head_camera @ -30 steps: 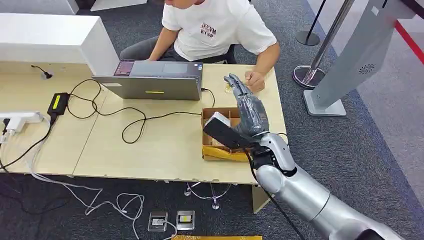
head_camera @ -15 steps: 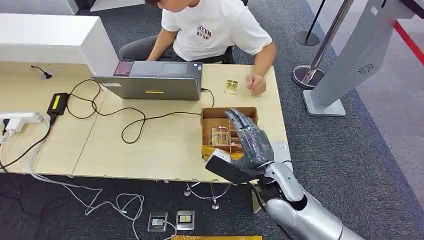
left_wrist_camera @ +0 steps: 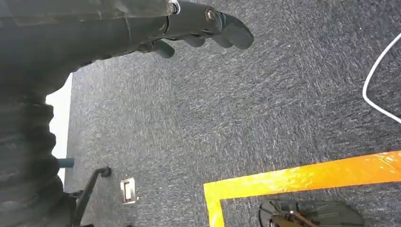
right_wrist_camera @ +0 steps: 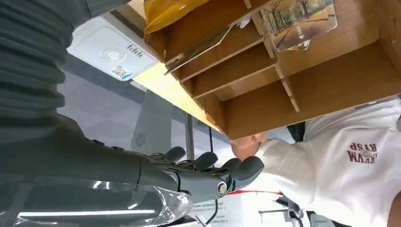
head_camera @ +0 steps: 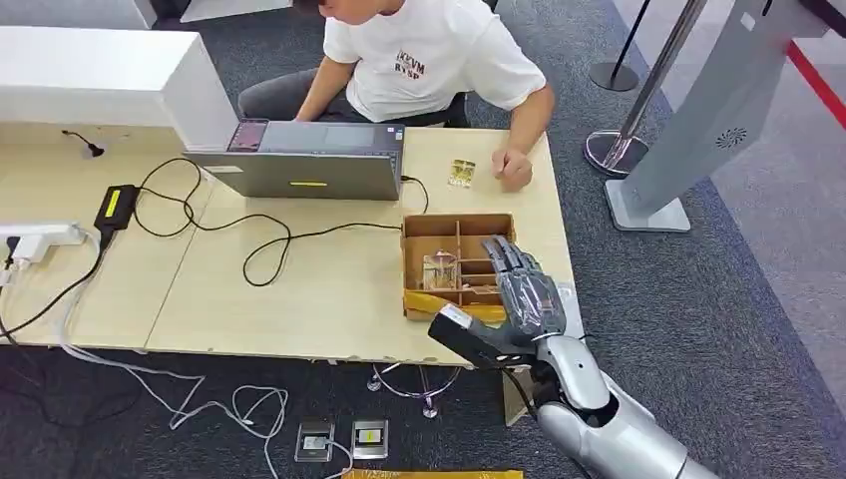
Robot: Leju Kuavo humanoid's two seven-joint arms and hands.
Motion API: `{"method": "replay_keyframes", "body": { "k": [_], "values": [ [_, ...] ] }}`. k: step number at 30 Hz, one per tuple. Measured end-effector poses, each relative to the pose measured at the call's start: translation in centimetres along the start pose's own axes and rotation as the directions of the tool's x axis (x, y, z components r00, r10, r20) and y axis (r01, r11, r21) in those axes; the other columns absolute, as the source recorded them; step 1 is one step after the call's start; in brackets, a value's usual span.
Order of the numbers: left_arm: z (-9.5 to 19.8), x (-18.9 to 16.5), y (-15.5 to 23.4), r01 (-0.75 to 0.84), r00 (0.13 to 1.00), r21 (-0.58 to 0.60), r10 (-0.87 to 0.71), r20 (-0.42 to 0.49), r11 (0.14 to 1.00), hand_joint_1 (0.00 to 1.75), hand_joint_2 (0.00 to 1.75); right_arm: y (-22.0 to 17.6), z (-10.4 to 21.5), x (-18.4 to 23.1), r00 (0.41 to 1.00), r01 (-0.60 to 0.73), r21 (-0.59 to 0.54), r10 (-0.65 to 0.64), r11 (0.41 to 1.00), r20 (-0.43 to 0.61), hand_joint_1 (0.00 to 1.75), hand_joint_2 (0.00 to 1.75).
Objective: Pass the card to the sensor for recognition and then transmit it.
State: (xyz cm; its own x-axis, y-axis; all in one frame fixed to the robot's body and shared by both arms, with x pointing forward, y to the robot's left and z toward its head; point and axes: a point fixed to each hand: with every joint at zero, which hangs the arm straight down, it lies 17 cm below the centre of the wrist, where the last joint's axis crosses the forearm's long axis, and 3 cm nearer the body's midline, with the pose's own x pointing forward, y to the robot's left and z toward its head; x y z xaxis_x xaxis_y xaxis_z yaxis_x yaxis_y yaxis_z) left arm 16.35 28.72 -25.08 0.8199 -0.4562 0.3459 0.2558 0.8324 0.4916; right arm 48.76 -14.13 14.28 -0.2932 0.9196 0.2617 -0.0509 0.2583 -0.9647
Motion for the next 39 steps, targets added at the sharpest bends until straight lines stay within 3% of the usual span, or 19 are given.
{"method": "replay_keyframes", "body": {
  "k": [18,39],
  "values": [
    [0.2,0.7,-0.4,0.018,1.000,-0.005,-0.018,0.019,1.000,0.00,1.75,1.2,-1.2,-3.6,0.997,-0.038,-0.008,0.038,0.999,-0.066,0.00,1.75],
    [0.2,0.9,-0.5,0.019,1.000,-0.003,-0.019,0.022,1.000,0.00,1.75,2.1,-3.0,-4.2,0.996,-0.031,0.005,0.032,0.999,-0.080,0.00,1.75]
  ]
}}
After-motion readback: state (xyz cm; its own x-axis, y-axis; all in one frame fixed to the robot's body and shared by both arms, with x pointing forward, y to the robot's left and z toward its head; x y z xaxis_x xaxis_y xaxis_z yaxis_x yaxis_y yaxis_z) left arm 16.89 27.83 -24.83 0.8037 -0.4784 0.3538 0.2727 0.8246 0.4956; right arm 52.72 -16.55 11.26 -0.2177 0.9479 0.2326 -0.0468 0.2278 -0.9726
